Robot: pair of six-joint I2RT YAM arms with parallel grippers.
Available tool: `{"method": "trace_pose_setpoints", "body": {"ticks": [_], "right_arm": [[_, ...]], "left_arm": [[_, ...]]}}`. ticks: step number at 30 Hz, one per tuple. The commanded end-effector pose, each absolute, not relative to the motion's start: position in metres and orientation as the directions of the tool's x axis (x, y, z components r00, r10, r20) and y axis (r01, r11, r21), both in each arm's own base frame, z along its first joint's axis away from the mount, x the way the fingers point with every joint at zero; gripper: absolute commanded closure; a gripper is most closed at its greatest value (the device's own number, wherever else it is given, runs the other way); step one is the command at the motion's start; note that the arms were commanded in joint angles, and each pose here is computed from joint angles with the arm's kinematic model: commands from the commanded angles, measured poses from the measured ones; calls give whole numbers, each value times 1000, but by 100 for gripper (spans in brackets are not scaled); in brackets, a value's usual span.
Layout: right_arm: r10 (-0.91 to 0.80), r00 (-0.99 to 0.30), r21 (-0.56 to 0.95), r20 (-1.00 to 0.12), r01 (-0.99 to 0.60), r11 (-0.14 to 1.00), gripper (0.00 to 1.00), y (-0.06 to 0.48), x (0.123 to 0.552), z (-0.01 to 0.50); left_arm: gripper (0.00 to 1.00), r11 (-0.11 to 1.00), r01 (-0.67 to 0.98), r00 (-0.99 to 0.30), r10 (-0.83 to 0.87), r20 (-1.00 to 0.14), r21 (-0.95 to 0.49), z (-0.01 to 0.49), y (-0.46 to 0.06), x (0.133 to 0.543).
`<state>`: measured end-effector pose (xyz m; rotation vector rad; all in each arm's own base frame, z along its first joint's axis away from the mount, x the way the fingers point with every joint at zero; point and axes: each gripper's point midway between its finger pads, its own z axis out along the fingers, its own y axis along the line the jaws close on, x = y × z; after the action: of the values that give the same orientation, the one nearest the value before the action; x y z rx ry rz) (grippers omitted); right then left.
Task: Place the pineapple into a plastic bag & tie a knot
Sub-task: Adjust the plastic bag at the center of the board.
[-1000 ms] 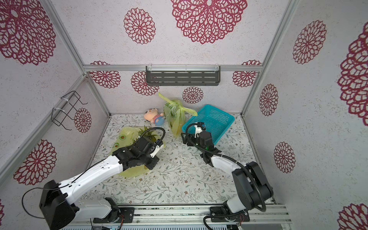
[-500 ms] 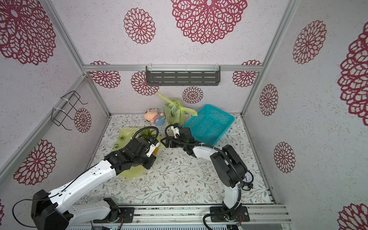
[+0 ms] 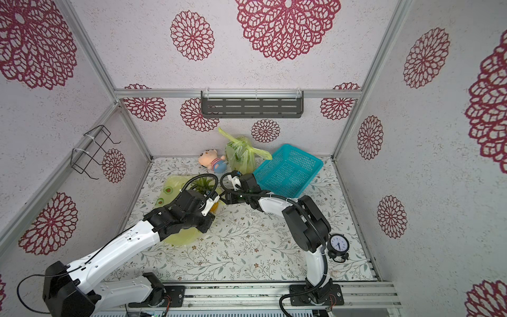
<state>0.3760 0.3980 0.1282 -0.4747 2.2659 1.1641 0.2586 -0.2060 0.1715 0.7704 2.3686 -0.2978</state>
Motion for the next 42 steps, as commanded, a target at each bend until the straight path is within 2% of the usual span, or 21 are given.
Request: {"method": "trace_pose_setpoints", "body": {"ticks": [1, 3, 6, 7, 11, 14, 16, 17, 20, 21, 24, 29, 35, 42], "right_arm": [[-76, -769, 626, -634, -569, 533, 58, 407, 378, 146], [-84, -776, 631, -625, -566, 530, 56, 408, 376, 146], [-91, -787, 628, -610, -550, 551, 36, 403, 374, 141], [-92, -789, 624, -607, -546, 559, 34, 402, 373, 139], [-105, -805, 619, -584, -526, 583, 32, 399, 372, 132], [-111, -817, 626, -566, -513, 587, 37, 399, 371, 127], [-110, -818, 626, -565, -512, 588, 45, 400, 372, 127], [-108, -817, 629, -567, -514, 584, 54, 401, 372, 130], [-87, -800, 630, -593, -529, 569, 90, 403, 375, 145], [-76, -791, 628, -607, -536, 564, 98, 403, 376, 152], [-37, -749, 615, -662, -570, 545, 100, 400, 377, 185], [37, -654, 572, -755, -630, 526, 100, 384, 370, 252], [110, -555, 520, -825, -668, 532, 100, 359, 366, 318], [180, -422, 440, -888, -671, 596, 100, 320, 374, 389]], "left_arm": [[100, 809, 588, -615, 435, -658, -15, 183, -205, 264], [100, 808, 589, -612, 433, -662, -15, 185, -204, 263], [100, 810, 586, -613, 430, -663, -16, 185, -204, 263], [100, 810, 586, -612, 431, -663, -15, 184, -203, 264], [100, 811, 585, -615, 433, -660, -13, 183, -203, 264], [100, 812, 583, -613, 433, -661, -8, 184, -202, 266], [100, 812, 583, -611, 434, -662, -6, 185, -202, 266], [100, 813, 582, -610, 432, -664, -6, 186, -202, 267], [100, 814, 581, -605, 433, -668, 2, 190, -200, 267], [100, 817, 577, -603, 431, -671, 6, 193, -198, 267], [100, 832, 553, -588, 415, -694, 29, 207, -189, 267], [100, 891, 453, -526, 300, -796, 36, 257, -160, 269], [100, 937, 349, -361, 114, -926, -20, 328, -127, 265], [100, 966, 254, -186, -3, -983, -51, 391, -101, 266]]}}
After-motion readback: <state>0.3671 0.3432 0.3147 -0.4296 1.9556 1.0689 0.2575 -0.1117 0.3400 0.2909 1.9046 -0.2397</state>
